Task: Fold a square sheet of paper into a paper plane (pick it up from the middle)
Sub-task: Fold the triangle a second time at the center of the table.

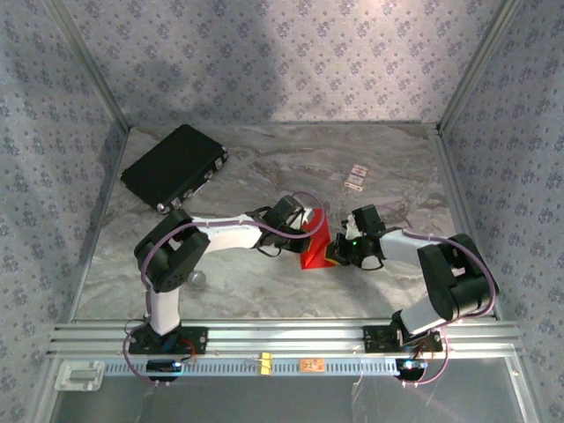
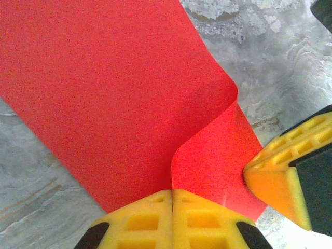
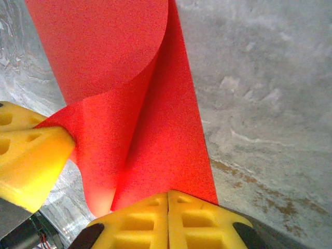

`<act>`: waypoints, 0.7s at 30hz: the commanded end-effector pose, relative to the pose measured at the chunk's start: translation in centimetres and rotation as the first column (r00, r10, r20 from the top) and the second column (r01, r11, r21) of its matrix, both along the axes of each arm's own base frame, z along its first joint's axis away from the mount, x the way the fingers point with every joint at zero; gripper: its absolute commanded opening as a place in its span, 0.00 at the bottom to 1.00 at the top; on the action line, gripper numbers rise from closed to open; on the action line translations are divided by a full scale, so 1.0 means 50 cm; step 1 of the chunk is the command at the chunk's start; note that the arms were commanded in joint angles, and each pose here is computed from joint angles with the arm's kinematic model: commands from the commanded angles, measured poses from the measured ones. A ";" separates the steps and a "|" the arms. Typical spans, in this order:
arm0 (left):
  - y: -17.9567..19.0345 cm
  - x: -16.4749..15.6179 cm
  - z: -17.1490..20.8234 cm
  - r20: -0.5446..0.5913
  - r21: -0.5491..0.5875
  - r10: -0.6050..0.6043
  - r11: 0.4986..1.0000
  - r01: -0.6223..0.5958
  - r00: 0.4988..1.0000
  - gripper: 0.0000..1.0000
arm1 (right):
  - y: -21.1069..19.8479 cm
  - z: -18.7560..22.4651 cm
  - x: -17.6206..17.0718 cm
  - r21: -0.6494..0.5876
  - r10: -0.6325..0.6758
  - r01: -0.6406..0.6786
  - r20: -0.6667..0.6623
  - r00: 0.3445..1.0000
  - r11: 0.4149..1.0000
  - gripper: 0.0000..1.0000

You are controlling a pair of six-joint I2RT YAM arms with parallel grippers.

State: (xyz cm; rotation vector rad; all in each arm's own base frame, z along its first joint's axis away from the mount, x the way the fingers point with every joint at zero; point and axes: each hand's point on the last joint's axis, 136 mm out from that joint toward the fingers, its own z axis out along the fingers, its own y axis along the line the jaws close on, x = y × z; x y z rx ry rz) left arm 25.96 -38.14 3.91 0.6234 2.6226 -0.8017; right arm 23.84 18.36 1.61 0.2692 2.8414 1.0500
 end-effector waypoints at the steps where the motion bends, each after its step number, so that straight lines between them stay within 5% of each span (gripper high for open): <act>1: -0.005 0.020 -0.001 0.041 0.026 -0.007 1.000 0.006 0.999 0.00 | -0.031 -0.041 -0.037 -0.088 -0.009 0.001 -0.093 0.996 0.996 0.08; 21: 0.016 0.024 -0.018 0.066 0.089 -0.005 0.996 -0.001 0.998 0.00 | -0.031 -0.039 -0.036 -0.090 0.019 -0.026 -0.077 0.997 0.996 0.08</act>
